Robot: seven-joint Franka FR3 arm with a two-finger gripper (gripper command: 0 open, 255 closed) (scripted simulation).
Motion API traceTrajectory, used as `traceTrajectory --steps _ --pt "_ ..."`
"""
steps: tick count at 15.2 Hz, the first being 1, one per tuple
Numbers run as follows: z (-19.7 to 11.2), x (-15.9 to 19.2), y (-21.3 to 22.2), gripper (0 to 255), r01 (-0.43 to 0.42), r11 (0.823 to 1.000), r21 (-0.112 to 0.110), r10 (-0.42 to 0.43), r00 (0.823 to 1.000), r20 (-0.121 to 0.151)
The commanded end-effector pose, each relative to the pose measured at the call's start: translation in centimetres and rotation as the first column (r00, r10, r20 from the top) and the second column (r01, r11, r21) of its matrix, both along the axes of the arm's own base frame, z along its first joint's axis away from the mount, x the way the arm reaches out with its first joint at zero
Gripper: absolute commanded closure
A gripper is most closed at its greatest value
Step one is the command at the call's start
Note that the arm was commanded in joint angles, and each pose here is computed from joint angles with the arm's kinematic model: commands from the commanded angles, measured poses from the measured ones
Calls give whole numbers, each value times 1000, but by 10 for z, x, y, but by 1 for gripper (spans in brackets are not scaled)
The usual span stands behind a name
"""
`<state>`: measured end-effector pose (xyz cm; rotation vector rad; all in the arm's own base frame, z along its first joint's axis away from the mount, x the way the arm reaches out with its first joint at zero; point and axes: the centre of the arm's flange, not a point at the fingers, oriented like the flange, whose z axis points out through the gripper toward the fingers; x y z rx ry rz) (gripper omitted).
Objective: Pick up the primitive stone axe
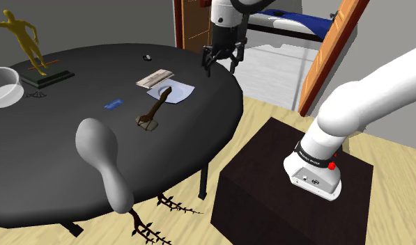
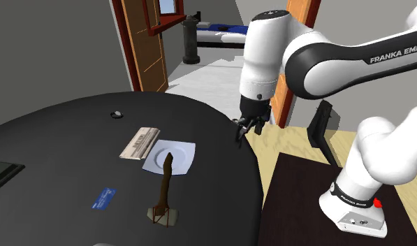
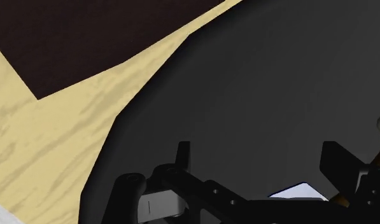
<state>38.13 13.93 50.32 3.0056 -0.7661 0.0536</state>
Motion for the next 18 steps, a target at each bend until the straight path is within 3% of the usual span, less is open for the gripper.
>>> traceTrajectory --steps 1,9,13,18 --pt "-13 18 18 0 54 999 4 -54 998 7" --pt "-71 90 66 0 255 967 12 -255 967 25" --pt "-99 130 85 0 352 936 17 -352 935 34" --pt "-134 183 102 0 467 884 25 -468 883 44"
